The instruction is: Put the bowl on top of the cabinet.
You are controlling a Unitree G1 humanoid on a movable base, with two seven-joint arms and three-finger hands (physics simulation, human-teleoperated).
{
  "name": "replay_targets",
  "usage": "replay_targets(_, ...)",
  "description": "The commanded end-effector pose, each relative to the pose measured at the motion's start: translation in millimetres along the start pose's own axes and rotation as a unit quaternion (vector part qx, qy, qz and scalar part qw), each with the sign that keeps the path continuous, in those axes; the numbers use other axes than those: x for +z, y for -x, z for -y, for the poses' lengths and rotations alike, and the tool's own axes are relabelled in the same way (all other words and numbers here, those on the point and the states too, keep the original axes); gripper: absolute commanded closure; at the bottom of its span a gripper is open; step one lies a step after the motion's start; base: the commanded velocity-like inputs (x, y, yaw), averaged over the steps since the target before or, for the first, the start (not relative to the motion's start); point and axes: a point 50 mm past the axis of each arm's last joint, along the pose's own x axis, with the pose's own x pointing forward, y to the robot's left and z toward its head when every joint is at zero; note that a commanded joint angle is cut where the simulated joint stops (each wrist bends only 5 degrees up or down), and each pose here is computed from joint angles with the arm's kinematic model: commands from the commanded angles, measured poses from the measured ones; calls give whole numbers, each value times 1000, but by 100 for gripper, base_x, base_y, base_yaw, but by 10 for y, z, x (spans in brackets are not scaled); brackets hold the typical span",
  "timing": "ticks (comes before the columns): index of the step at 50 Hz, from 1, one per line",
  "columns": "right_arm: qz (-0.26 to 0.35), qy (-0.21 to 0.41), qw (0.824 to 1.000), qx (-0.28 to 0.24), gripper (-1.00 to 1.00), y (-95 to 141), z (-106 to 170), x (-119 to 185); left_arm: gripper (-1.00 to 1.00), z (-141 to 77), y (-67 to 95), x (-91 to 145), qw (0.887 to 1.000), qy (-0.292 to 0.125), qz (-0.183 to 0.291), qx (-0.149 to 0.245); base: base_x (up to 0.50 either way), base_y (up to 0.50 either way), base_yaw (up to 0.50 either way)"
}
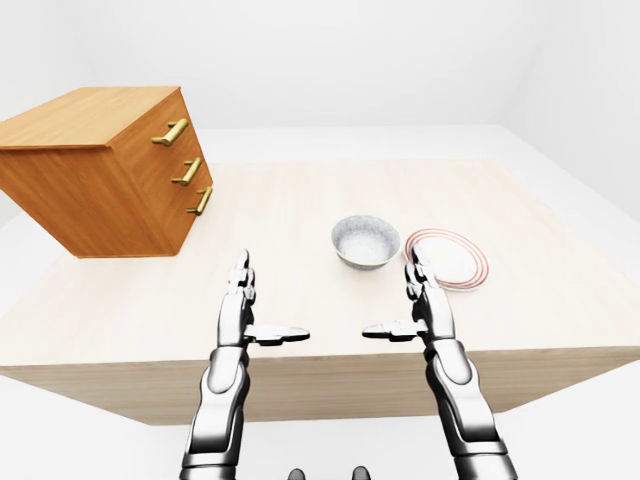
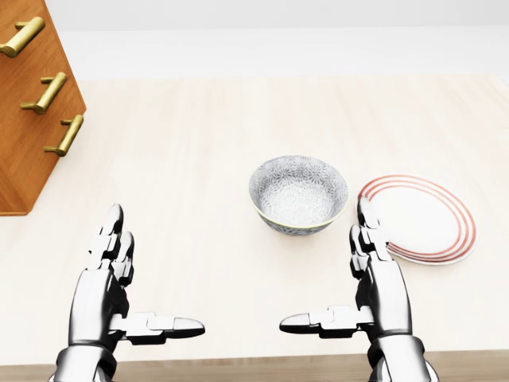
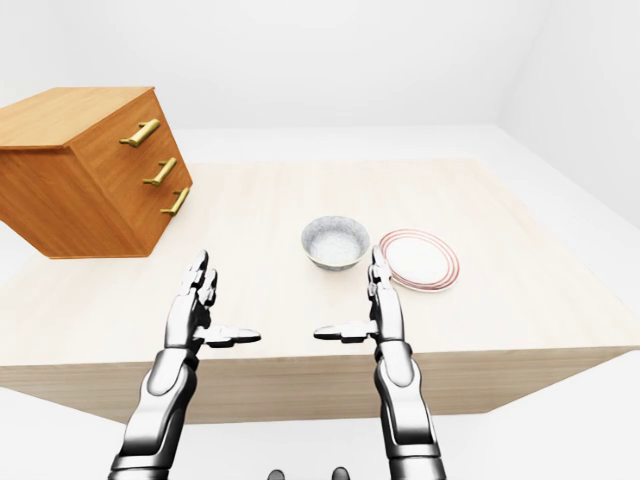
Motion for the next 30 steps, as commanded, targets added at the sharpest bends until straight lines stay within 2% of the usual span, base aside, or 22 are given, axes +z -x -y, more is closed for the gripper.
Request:
replay_targets(1,2,5,1000,-1,-100,7,69,9,-100,-87,2,28,1000,-1,4,1,0,0,0)
replay_targets(7,5,10,1000,-21,-100,-8,130,29,-100,-215,-24,97,1000,-7,13,27,0,0,0)
replay_targets(10,18,6,999,-39,-100,29,224,188,-100,-333,-43,199,998,-11,27,48,0,0,0)
replay_targets(13,96,17,993,-72,-100,58,369,580,-100,-477,-65,331,997,-9,38,64,0,0,0)
replay_targets(16,164,15,982,-89,-100,138,472,894,-100,-716,-29,644,989,-6,102,104,0,0,0)
replay_targets(18,216,17,970,-111,-100,271,590,1127,-100,-834,35,862,982,-7,147,120,0,0,0)
replay_targets(19,217,17,970,-112,-100,275,593,1132,-100,-837,37,868,982,-7,148,120,0,0,0)
replay_targets(20,255,23,958,-130,-100,393,686,1296,-100,-935,111,1036,973,-3,185,137,0,0,0)
replay_targets(22,284,25,948,-144,-100,493,762,1419,-100,-1002,194,1177,965,3,217,148,0,0,0)
replay_targets(23,321,31,934,-157,-100,617,828,1572,-100,-1070,279,1317,954,8,250,164,0,0,0)
replay_targets(24,323,32,933,-158,-100,626,832,1582,-100,-1074,285,1325,954,8,252,165,0,0,0)
replay_targets(25,360,36,917,-168,-100,743,875,1729,-100,-1131,369,1452,943,10,281,180,0,0,0)
replay_targets(30,448,56,868,-204,-100,1088,984,2063,-100,-1290,588,1764,913,8,350,208,0,0,0)
